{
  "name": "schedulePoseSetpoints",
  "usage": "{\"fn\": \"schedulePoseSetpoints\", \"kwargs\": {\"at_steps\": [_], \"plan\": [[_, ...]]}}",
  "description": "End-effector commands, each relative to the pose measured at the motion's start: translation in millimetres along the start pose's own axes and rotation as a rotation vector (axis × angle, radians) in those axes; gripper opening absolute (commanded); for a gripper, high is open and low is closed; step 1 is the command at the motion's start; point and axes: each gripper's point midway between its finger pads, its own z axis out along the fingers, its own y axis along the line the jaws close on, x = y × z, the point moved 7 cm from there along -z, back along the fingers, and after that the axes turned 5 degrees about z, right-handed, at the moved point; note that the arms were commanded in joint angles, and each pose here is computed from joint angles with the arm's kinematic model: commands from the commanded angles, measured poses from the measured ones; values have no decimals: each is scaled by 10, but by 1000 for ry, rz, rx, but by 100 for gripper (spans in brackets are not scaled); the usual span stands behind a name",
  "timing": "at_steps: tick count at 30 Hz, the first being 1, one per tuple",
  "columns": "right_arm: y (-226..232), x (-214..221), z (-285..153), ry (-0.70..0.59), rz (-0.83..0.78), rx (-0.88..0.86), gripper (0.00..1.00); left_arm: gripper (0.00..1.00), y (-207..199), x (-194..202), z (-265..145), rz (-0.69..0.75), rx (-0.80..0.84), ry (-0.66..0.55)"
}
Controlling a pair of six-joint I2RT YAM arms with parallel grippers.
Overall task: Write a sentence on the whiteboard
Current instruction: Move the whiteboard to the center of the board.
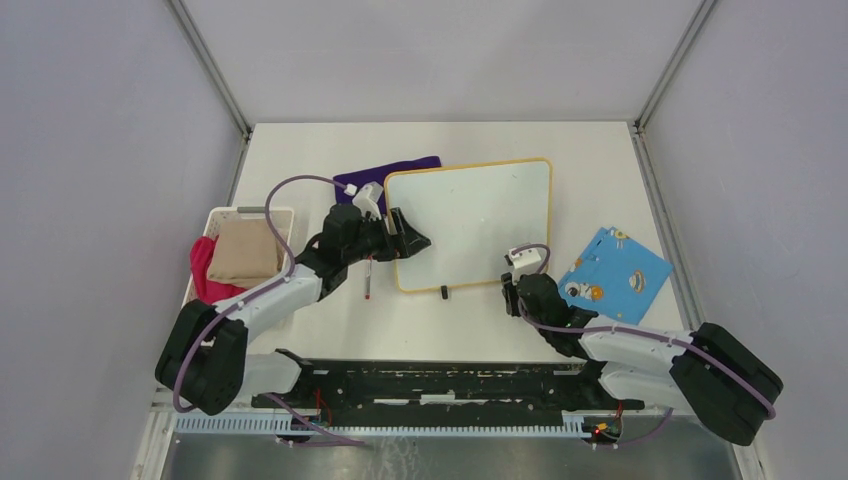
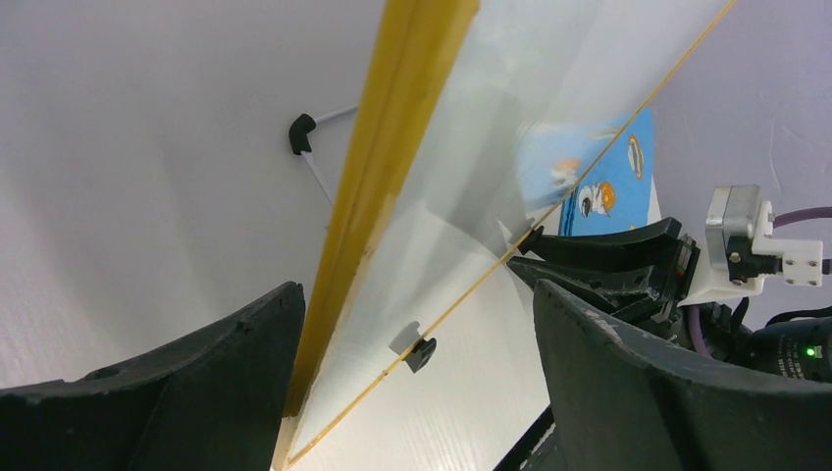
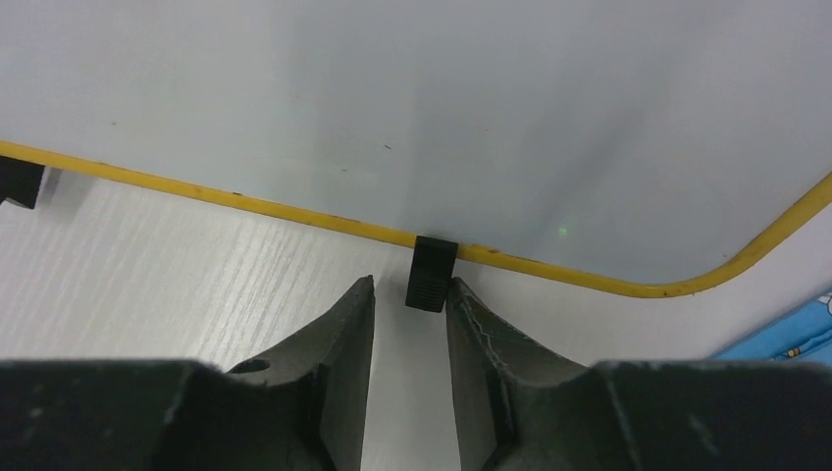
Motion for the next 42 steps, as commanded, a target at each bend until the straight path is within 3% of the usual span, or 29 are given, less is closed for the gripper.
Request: {"fn": "schedulePoseSetpoints", "kwargs": {"at_steps": [1,8,17,23,30,35,42], "plan": [[121,-202,-36,-71,47,-61,42,92,-131,-169,-116,91,8,-77],[126,-245,-96,-78,68,-75,57,94,-129,-189,-238,96,-38,-102],[103,-254,-70,-47,68,-46,58,100,-82,-288,-571,114,-200,-183],[108,-286,-2,-49,78,-39,53,100,-48,-385,-872,158,-328,-258],[88,-281,89,-41,78,2,40,100,-38,-450,-1135,226,-404,-318],[8,-249,79,-61,100,64,28,100,1,-454,-1247,247,-451,-354],[-59,-211,76,-78,138,122,20,100,52,-439,-1294,253,-484,-378]]}}
